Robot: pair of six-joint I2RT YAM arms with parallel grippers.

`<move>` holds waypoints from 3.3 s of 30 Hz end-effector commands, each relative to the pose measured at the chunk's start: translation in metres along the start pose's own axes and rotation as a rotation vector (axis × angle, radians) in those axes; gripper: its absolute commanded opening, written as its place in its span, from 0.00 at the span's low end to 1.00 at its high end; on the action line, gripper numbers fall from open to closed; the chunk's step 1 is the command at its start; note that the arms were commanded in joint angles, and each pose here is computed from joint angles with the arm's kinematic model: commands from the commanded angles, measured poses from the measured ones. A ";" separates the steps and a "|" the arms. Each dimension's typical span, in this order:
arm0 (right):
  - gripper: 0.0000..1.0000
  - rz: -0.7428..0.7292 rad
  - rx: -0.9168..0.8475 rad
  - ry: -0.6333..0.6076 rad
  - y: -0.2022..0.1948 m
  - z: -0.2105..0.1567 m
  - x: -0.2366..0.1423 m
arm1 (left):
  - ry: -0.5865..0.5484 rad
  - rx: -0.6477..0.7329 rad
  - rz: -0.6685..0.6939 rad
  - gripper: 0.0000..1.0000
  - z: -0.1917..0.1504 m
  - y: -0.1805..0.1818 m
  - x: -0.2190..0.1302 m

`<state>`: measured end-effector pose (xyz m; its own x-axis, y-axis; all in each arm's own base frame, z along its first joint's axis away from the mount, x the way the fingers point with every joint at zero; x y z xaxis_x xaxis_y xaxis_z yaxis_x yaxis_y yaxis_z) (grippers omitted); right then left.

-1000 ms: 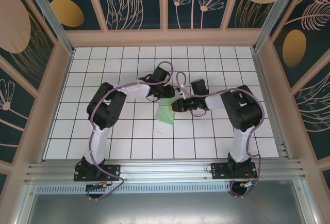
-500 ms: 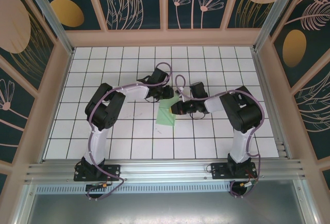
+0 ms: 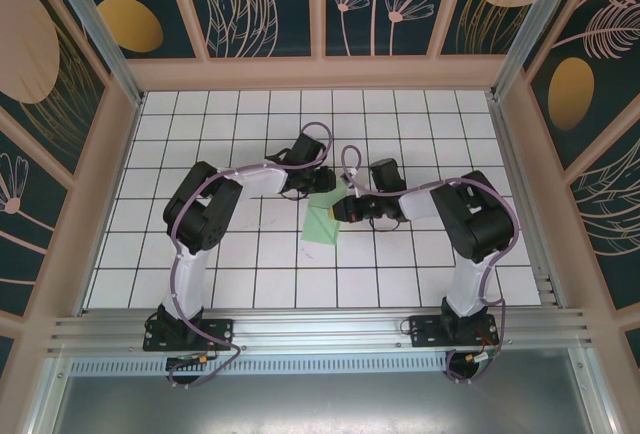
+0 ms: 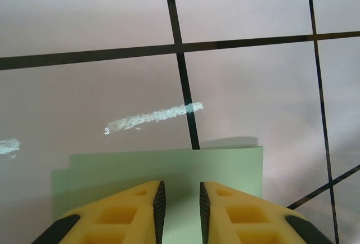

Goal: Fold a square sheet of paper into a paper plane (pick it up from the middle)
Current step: Fold the triangle a second time at the center of the table.

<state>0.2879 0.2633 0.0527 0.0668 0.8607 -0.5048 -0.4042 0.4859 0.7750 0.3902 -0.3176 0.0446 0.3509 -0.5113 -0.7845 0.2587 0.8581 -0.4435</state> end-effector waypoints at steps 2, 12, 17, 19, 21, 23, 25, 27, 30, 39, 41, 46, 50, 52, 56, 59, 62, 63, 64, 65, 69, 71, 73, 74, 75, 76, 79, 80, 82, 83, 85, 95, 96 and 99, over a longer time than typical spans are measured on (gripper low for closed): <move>0.10 0.003 -0.050 -0.031 0.007 0.006 -0.004 | -0.009 -0.006 -0.004 0.27 0.001 -0.001 -0.008; 0.10 -0.034 -0.036 -0.035 0.001 0.000 -0.005 | -0.009 0.002 -0.003 0.27 0.001 -0.001 -0.008; 0.10 -0.053 -0.037 -0.032 0.000 -0.002 -0.007 | -0.006 0.005 0.001 0.27 0.001 -0.001 -0.009; 0.10 -0.049 -0.040 -0.037 0.002 -0.003 -0.010 | -0.007 0.010 0.004 0.27 0.001 -0.001 -0.009; 0.10 -0.045 -0.051 -0.038 0.005 -0.001 -0.011 | -0.004 0.015 0.005 0.27 0.000 0.000 -0.008; 0.10 -0.052 -0.060 -0.028 0.005 0.002 -0.010 | 0.001 0.023 0.005 0.27 -0.001 0.000 -0.007; 0.10 -0.052 -0.070 -0.023 0.005 0.004 -0.010 | 0.005 0.027 0.011 0.27 -0.002 0.002 -0.007; 0.10 -0.057 -0.072 -0.017 0.004 0.004 -0.009 | 0.006 0.030 0.014 0.27 -0.002 0.002 -0.007; 0.10 -0.095 -0.075 -0.011 -0.004 0.004 -0.008 | 0.006 0.032 0.016 0.27 -0.003 0.002 -0.007; 0.10 -0.111 -0.082 0.005 -0.011 0.004 -0.003 | 0.003 0.042 0.015 0.27 -0.001 0.001 -0.008; 0.10 -0.116 -0.080 0.010 -0.013 0.002 -0.002 | 0.004 0.041 0.009 0.27 0.000 0.001 -0.007; 0.10 -0.122 -0.077 0.010 -0.015 0.000 -0.003 | -0.013 0.043 -0.010 0.28 0.006 -0.006 -0.012; 0.10 -0.133 -0.070 0.016 -0.019 -0.003 -0.002 | -0.050 0.039 -0.031 0.30 0.018 -0.015 -0.023; 0.10 -0.140 -0.069 0.016 -0.020 -0.004 -0.002 | -0.079 0.035 -0.042 0.32 0.025 -0.021 -0.031; 0.10 -0.144 -0.069 0.020 -0.022 -0.006 -0.001 | -0.151 0.009 -0.047 0.35 0.038 -0.029 -0.054; 0.10 -0.148 -0.065 0.020 -0.023 -0.007 -0.001 | -0.197 -0.042 -0.052 0.34 0.039 -0.029 -0.071; 0.10 -0.151 -0.063 0.020 -0.024 -0.008 -0.001 | -0.224 -0.114 -0.107 0.25 0.028 -0.030 -0.084; 0.10 -0.150 -0.062 0.021 -0.024 -0.008 -0.001 | -0.231 -0.140 -0.128 0.22 0.025 -0.030 -0.088; 0.10 -0.150 -0.062 0.020 -0.024 -0.008 -0.001 | -0.230 -0.162 -0.147 0.20 0.019 -0.030 -0.090; 0.10 -0.149 -0.062 0.019 -0.023 -0.008 -0.001 | -0.223 -0.182 -0.178 0.19 0.015 -0.032 -0.091; 0.10 -0.145 -0.061 0.020 -0.023 -0.008 -0.001 | -0.166 -0.216 -0.206 0.14 -0.004 -0.034 -0.085; 0.10 -0.144 -0.062 0.020 -0.023 -0.007 0.000 | -0.136 -0.222 -0.212 0.13 -0.012 -0.037 -0.079; 0.10 -0.146 -0.061 0.021 -0.023 -0.007 0.000 | -0.119 -0.231 -0.202 0.13 -0.019 -0.036 -0.072; 0.10 -0.145 -0.061 0.020 -0.023 -0.007 0.000 | -0.113 -0.239 -0.195 0.11 -0.022 -0.035 -0.068; 0.10 -0.143 -0.061 0.019 -0.023 -0.007 0.000 | -0.108 -0.250 -0.189 0.11 -0.024 -0.033 -0.066; 0.10 -0.145 -0.059 0.020 -0.024 -0.007 0.000 | -0.105 -0.255 -0.185 0.11 -0.026 -0.031 -0.063; 0.10 -0.145 -0.060 0.019 -0.023 -0.006 0.000 | -0.086 -0.279 -0.169 0.10 -0.032 -0.026 -0.055; 0.10 -0.146 -0.058 0.020 -0.024 -0.006 0.000 | -0.079 -0.286 -0.168 0.09 -0.035 -0.025 -0.052; 0.10 -0.146 -0.058 0.020 -0.024 -0.006 0.000 | -0.074 -0.296 -0.162 0.08 -0.039 -0.022 -0.049; 0.10 -0.146 -0.056 0.022 -0.024 -0.007 0.000 | -0.072 -0.301 -0.157 0.08 -0.041 -0.021 -0.049; 0.10 -0.146 -0.054 0.021 -0.024 -0.006 0.000 | -0.080 -0.305 -0.143 0.08 -0.042 -0.018 -0.051; 0.10 -0.134 -0.057 0.017 -0.020 -0.002 0.001 | -0.021 -0.309 -0.140 0.09 -0.060 -0.014 -0.038; 0.10 -0.134 -0.058 0.016 -0.020 -0.002 0.001 | -0.020 -0.306 -0.139 0.09 -0.060 -0.014 -0.038; 0.10 -0.134 -0.059 0.017 -0.020 -0.001 0.001 | 0.000 -0.300 -0.120 0.10 -0.065 -0.011 -0.035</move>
<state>0.2929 0.2516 0.0410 0.1234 0.7884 -0.6027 -0.4497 0.5858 0.6742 0.3215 -0.3040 0.0586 0.3618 -0.6131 -0.7023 0.0217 0.7587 -0.6511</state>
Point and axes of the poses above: each hand's point on the last joint's axis, 136 mm out from that joint toward the fingers, its own x axis out along the fingers, its own y axis along the line the jaws close on, z = x × y, the point moved 3 cm from there along -x, back along the fingers, and after that the axes turned 6 degrees about x, right-handed, at the moved point
